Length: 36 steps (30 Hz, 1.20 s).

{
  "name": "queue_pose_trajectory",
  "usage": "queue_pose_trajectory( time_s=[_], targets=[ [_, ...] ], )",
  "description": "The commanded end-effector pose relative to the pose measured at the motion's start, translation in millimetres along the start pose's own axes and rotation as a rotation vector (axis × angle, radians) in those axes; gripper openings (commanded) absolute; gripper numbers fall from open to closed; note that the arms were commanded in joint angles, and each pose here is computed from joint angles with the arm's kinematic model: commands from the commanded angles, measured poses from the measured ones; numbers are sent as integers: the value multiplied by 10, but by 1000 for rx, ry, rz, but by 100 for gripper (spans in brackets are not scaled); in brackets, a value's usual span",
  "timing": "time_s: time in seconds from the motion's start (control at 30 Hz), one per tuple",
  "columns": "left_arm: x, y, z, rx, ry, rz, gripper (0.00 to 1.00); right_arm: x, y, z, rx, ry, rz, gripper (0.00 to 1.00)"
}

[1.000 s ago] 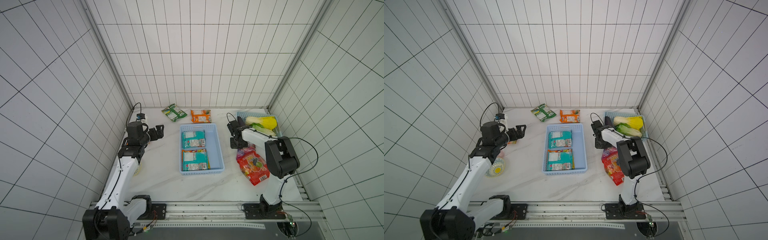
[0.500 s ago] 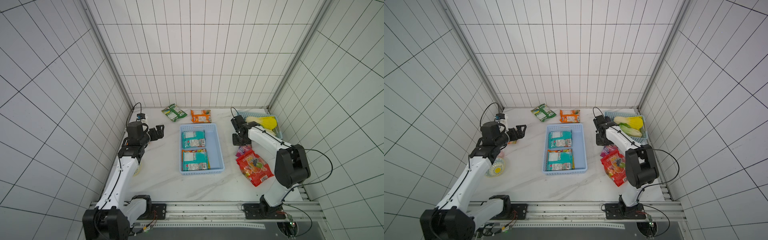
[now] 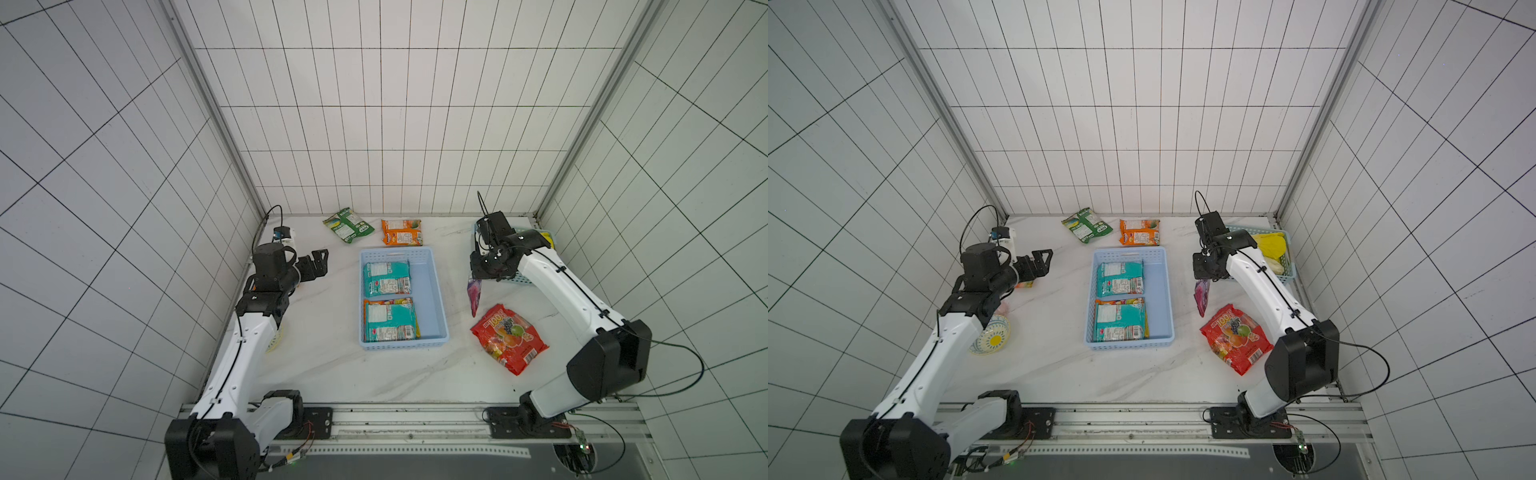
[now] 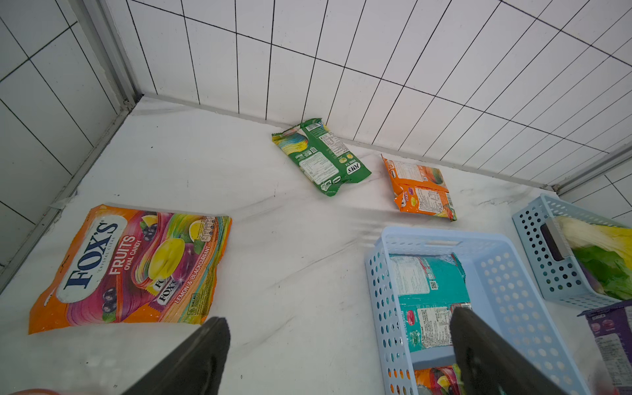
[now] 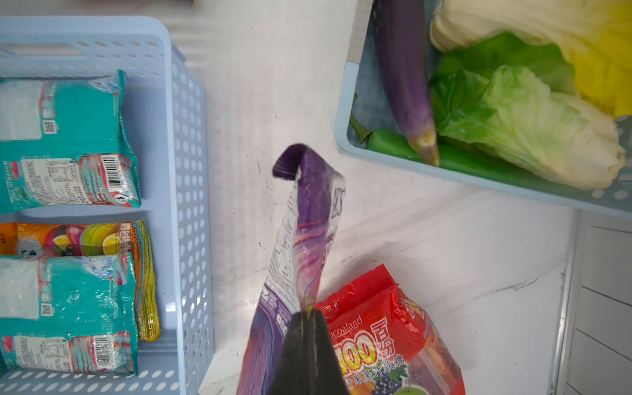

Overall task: Put the candies in the basket
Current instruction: Pick up the candy at the center of the board, then place the candy in the basket.

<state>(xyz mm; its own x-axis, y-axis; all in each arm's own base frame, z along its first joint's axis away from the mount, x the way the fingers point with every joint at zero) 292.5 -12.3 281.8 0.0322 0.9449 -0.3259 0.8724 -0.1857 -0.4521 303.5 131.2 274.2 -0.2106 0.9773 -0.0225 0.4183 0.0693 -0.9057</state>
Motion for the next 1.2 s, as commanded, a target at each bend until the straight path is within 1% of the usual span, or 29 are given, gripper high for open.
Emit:
queue_pose_trajectory(
  time_s=[0.0, 0.2, 0.27, 0.37, 0.47, 0.57, 0.63, 0.73, 0.8, 0.87, 0.93, 1.03, 1.17],
  targets=[
    [-17, -32, -51, -28, 10, 16, 98, 68, -303, -39, -37, -109, -75, 0],
    [-13, -44, -86, -33, 6, 5, 98, 206, -538, -182, -105, -259, -149, 0],
    [-11, -43, -55, -28, 9, 13, 98, 310, -616, -230, -135, -348, -176, 0],
    [-9, -63, -97, -30, 1, 2, 98, 481, -712, -295, -182, -480, -200, 0],
    [-9, -73, -87, -42, 10, 6, 98, 674, -753, -353, -220, -599, -244, 0],
    [-7, -83, -88, -35, 10, -1, 98, 823, -746, -449, -242, -668, -276, 0],
    [-16, -99, -127, -45, 10, -6, 98, 919, -745, -497, -252, -707, -319, 0],
    [-28, -104, -100, -49, 22, 1, 98, 1063, -716, -556, -270, -774, -382, 0],
    [-28, -109, -108, -46, 23, -4, 98, 1136, -696, -611, -279, -796, -398, 0],
    [-29, -120, -144, -52, 24, -13, 98, 1227, -668, -633, -291, -849, -410, 0],
    [-39, -125, -144, -59, 30, -11, 98, 1322, -629, -635, -300, -915, -458, 0],
    [-36, -119, -126, -50, 31, -12, 98, 1420, -583, -697, -324, -959, -511, 0],
    [-54, -129, -168, -55, 41, -29, 98, 1523, -492, -779, -365, -1022, -515, 0]
  ],
)
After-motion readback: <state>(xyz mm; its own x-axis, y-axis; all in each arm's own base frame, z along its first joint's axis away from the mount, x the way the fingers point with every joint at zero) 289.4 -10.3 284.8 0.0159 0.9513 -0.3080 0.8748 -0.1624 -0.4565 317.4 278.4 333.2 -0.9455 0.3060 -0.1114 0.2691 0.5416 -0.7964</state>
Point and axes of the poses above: each gripper's point midway between its finger pads, its own y axis out along the fingers, its own x axis along the line the jaws close on, z = x × y, the point moved 8 cm from there along -y, back along the fingers, and after that the axes turned 1 degree about -y, right-handed, at the moved point
